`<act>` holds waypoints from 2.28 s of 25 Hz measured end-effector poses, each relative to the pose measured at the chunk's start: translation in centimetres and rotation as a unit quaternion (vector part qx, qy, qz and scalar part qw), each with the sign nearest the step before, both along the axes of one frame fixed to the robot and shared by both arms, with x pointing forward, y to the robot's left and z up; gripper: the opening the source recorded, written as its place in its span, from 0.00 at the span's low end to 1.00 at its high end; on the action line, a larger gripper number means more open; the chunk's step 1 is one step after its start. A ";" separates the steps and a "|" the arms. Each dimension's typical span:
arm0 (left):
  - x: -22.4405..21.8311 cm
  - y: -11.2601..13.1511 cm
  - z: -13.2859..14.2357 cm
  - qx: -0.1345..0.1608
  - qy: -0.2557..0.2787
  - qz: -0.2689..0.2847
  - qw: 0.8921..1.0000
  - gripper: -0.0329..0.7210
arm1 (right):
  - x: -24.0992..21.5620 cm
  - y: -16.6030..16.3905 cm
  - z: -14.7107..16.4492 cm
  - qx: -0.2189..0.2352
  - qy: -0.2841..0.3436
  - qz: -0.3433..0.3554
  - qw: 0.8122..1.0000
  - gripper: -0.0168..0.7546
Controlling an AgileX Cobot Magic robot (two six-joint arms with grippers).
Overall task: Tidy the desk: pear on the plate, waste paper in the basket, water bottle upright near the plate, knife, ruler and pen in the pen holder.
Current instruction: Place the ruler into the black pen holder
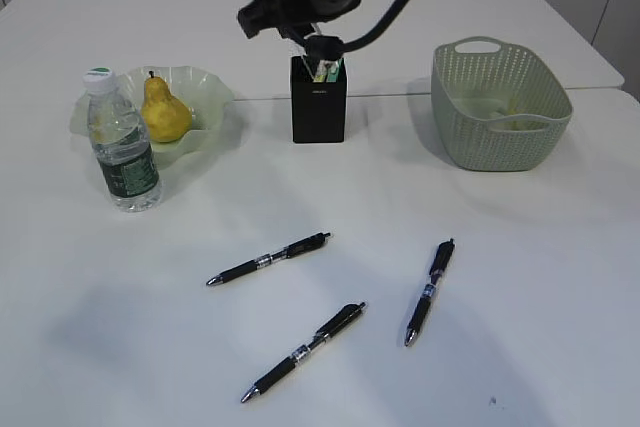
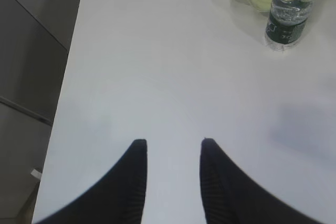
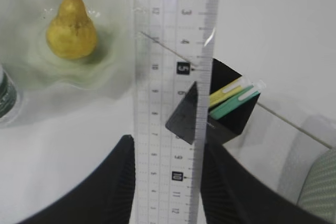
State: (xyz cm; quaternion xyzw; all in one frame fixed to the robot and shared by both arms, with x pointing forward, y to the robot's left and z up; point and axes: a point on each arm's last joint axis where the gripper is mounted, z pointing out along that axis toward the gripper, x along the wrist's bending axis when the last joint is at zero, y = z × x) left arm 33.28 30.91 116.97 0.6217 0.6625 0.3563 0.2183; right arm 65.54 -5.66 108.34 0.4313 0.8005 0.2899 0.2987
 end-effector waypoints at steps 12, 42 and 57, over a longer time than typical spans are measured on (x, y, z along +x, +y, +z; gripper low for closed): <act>0.0 0.1 0.1 0.006 -0.002 0.003 1.000 0.36 | 2.3 -1.4 -1.4 0.065 -0.106 0.027 0.992 0.41; 0.0 0.3 0.2 0.016 -0.006 0.007 1.000 0.36 | 6.2 -3.0 -9.0 0.156 -0.223 0.088 0.958 0.41; 0.0 0.3 0.1 0.015 -0.006 0.007 1.000 0.36 | 8.6 -4.2 -10.8 0.191 -0.228 0.044 0.954 0.41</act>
